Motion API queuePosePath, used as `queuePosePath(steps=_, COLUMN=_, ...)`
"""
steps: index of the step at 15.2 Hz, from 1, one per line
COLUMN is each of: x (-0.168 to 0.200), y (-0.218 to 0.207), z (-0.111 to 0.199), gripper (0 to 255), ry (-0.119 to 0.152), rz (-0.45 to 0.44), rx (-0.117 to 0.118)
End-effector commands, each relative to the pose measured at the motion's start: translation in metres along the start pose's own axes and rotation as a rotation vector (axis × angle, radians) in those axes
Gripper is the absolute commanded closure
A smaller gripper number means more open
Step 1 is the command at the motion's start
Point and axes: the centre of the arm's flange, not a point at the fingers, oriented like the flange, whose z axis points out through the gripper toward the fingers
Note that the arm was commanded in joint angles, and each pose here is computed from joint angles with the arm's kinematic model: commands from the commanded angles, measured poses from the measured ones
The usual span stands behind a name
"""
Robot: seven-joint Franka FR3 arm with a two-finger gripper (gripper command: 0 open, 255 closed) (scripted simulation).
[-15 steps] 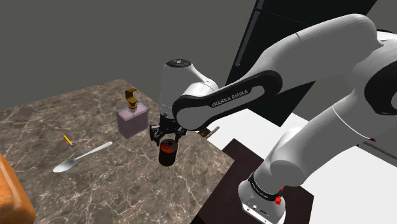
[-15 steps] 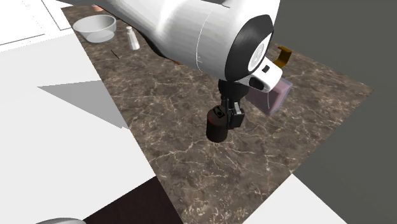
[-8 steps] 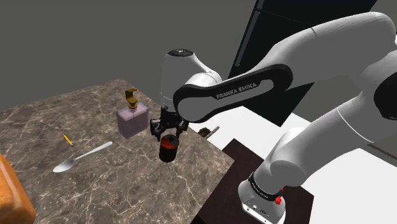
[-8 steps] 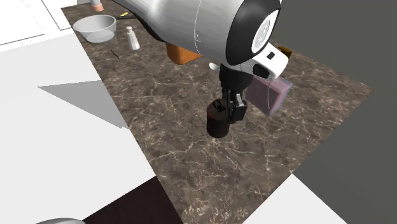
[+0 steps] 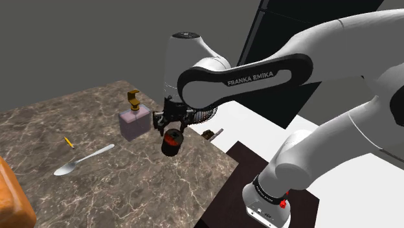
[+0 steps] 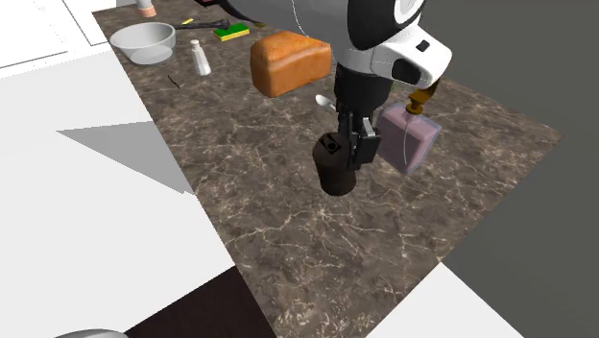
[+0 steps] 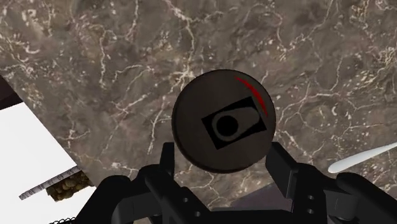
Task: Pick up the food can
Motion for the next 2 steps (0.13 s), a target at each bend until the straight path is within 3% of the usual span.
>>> queuePosePath(steps=1, x=-0.0009, y=0.0000, z=-0.0058, gripper=255, ry=0.000, rz=0.000, rx=0.000)
queuePosePath(steps=2, x=-0.0009, y=-0.0001, z=-0.0057, gripper=255, ry=0.000, rz=0.000, rx=0.000)
